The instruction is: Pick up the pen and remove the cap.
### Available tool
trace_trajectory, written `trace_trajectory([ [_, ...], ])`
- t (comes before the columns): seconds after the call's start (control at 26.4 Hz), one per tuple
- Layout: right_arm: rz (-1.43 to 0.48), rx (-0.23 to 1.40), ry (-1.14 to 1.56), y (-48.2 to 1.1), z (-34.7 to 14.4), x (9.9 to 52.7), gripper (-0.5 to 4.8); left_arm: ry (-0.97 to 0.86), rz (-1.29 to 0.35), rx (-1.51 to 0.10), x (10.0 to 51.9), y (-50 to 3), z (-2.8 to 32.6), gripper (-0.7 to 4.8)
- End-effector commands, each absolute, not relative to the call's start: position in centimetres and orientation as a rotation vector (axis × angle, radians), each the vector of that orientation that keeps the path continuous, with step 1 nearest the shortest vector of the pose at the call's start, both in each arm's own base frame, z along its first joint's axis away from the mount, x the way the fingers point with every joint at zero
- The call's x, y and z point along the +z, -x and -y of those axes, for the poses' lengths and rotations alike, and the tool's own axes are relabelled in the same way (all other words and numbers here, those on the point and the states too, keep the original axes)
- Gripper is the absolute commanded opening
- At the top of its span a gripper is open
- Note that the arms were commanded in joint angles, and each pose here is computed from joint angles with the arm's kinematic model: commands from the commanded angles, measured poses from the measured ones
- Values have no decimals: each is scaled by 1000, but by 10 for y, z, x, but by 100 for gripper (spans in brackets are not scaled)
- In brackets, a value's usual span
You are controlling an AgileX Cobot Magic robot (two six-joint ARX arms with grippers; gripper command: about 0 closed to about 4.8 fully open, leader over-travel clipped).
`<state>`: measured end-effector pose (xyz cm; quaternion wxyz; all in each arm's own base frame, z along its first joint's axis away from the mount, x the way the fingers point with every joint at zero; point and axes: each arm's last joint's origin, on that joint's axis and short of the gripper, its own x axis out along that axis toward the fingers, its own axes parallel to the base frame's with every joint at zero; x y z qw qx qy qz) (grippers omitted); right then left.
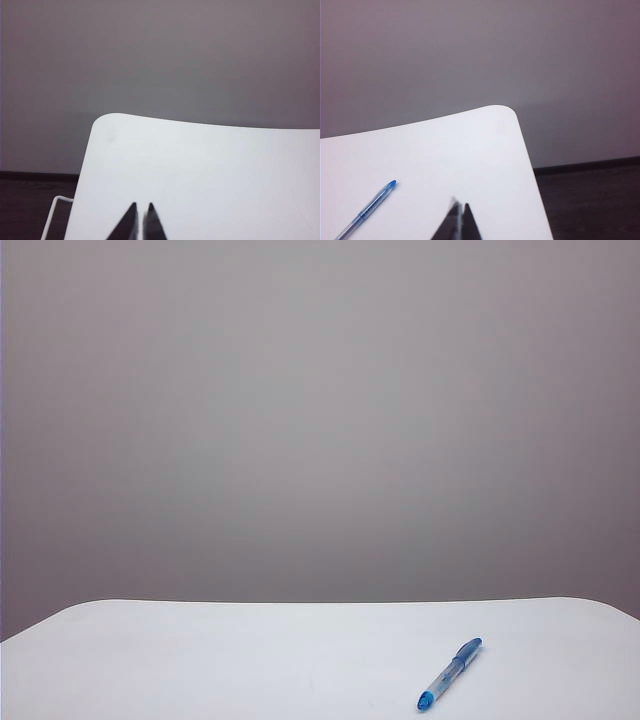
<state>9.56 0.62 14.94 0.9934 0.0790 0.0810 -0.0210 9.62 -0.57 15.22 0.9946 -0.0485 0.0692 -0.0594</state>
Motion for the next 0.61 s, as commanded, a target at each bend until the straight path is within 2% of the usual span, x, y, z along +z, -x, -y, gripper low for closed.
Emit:
trace_trajectory([
  [0.04,-159,-46,-160,-96,-6,148,0,90,-123,-120,154,-96,6,22],
  [0.3,-156,-47,-161,-96,-6,148,0,91,-95,-165,157,-96,7,21],
  [0.42,-145,-33,-172,-96,-7,150,-1,199,-79,-174,163,-96,7,18],
  [0.53,-129,-103,-253,-96,-5,151,-1,290,49,-193,185,-93,7,15],
  [0.61,-105,-115,-288,-95,-4,159,-1,297,49,-196,203,-91,7,-5],
])
